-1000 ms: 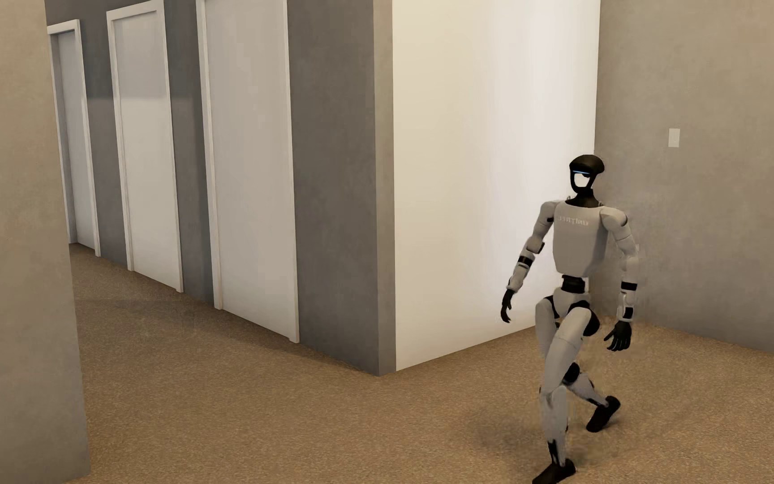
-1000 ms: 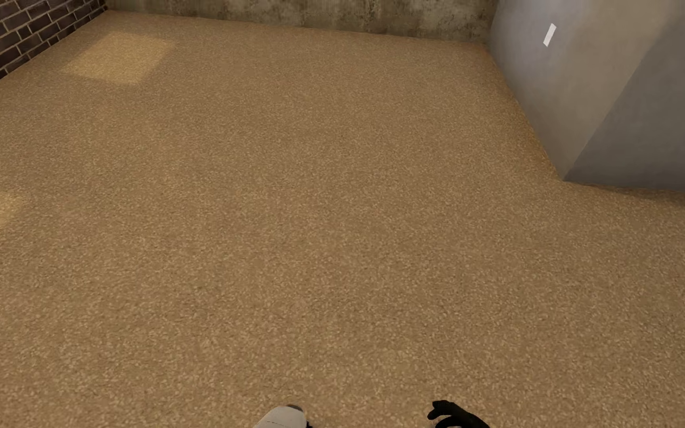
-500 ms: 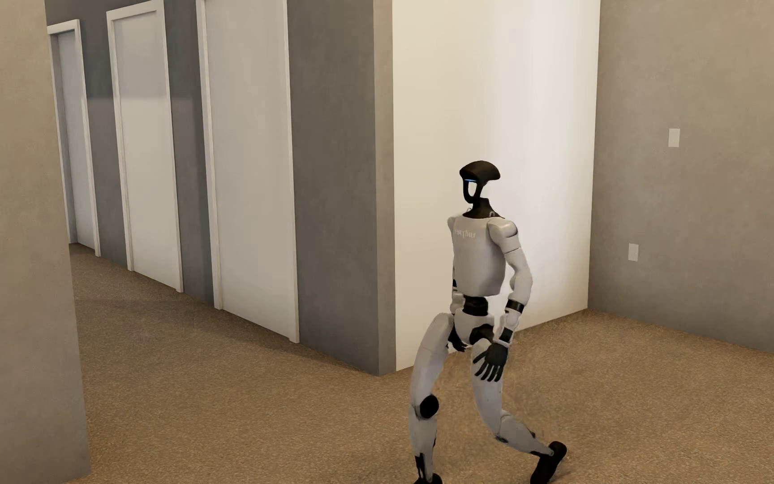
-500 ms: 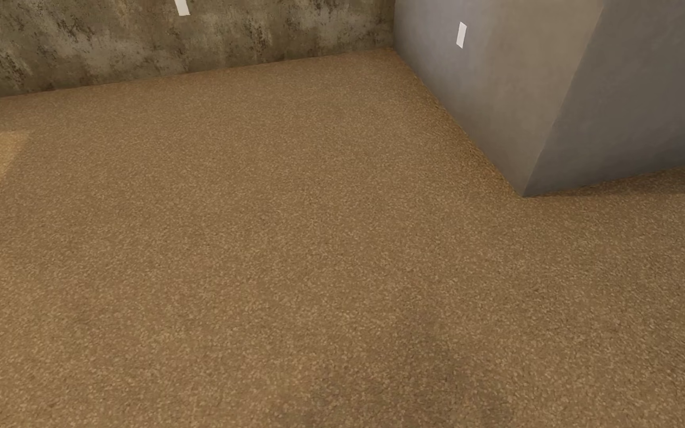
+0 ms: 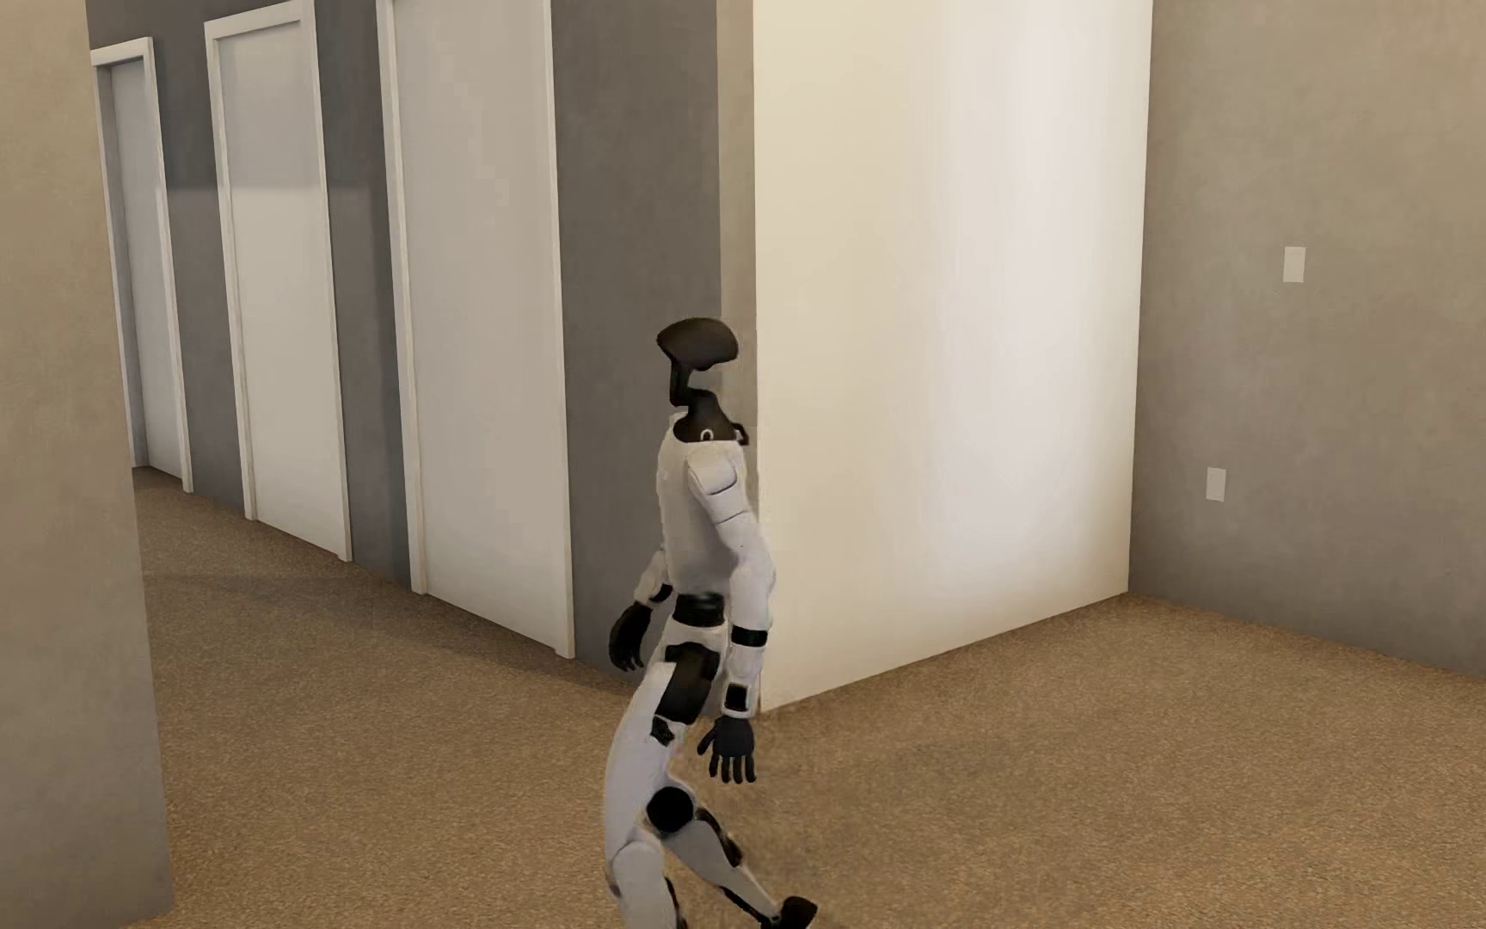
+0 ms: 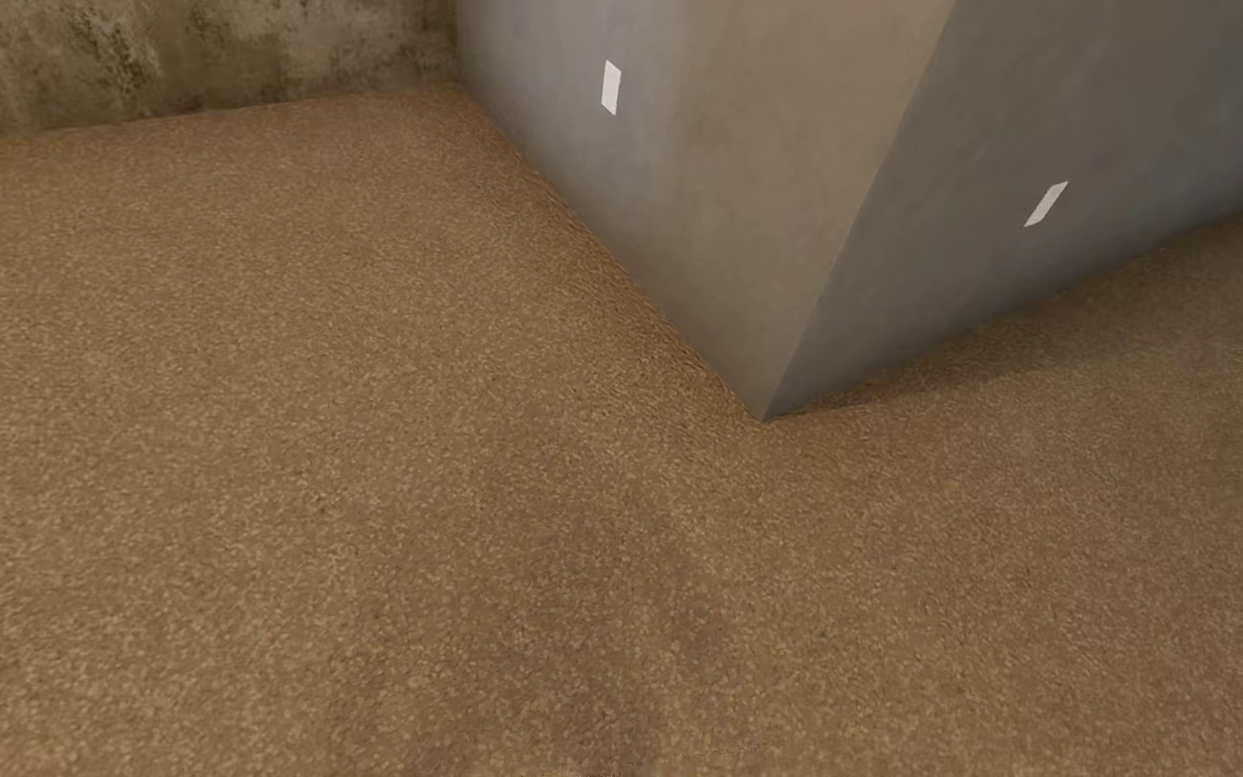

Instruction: Walk around corner

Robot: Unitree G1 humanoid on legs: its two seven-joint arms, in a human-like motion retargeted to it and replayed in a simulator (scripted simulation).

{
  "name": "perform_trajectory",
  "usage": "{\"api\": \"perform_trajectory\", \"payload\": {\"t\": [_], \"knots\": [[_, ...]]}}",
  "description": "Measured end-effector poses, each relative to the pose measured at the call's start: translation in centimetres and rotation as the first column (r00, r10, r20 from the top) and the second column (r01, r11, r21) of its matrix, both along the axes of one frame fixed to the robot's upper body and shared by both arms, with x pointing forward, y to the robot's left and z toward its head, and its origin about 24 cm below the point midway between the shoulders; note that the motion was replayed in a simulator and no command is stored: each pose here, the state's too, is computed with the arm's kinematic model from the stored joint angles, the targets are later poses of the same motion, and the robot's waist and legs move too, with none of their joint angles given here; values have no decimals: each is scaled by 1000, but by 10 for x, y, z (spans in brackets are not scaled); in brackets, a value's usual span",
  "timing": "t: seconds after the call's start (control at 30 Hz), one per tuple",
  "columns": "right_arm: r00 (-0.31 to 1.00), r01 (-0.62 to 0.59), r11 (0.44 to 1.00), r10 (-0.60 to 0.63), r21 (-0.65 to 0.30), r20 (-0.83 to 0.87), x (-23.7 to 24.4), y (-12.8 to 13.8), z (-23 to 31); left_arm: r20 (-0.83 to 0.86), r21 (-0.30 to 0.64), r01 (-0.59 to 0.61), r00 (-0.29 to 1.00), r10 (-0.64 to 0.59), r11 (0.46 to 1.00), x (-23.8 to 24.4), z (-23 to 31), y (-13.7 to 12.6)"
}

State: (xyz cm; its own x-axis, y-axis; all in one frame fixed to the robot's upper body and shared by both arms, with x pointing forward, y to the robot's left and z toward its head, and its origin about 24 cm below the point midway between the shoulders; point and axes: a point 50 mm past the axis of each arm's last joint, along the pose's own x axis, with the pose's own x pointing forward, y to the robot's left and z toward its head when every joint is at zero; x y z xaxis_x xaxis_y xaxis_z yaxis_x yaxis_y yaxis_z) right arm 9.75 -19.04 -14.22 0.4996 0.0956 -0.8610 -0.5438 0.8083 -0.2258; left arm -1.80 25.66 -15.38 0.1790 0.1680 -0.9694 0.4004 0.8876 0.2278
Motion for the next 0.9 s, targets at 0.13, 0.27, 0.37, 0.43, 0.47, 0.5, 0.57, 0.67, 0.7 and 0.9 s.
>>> {"api": "perform_trajectory", "payload": {"t": [0.13,0.27,0.37,0.43,0.47,0.5,0.57,0.67,0.7,0.9], "knots": [[989,-60,998,63,28,-133,-46,17,-12,130,-15,-8,991,10,1000,33,6,0],[941,-76,997,62,-29,-334,-113,0,-20,249,-59,23,968,-7,998,64,11,-13],[885,-89,993,41,-81,-465,-159,-17,-17,358,-62,101,931,-72,993,106,21,-19],[842,-152,983,75,-101,-534,-178,-24,-16,374,-51,89,925,-63,995,112,23,-15],[828,-179,979,97,-97,-552,-182,-24,-16,349,-47,65,936,-45,997,103,21,-11],[827,-162,982,82,-96,-556,-186,-23,-15,308,-46,61,950,-44,997,91,17,-11],[857,-140,987,84,-73,-508,-173,-16,-16,255,-50,62,966,-47,997,76,11,-13],[944,-126,991,105,-47,-314,-102,-7,-19,136,-73,75,989,-65,994,34,3,-21],[974,-82,996,71,-43,-216,-70,-8,-15,85,-79,93,993,-87,992,19,2,-23],[942,41,999,-43,12,333,84,-22,55,-114,-95,66,991,-76,993,-54,4,-28]]}}
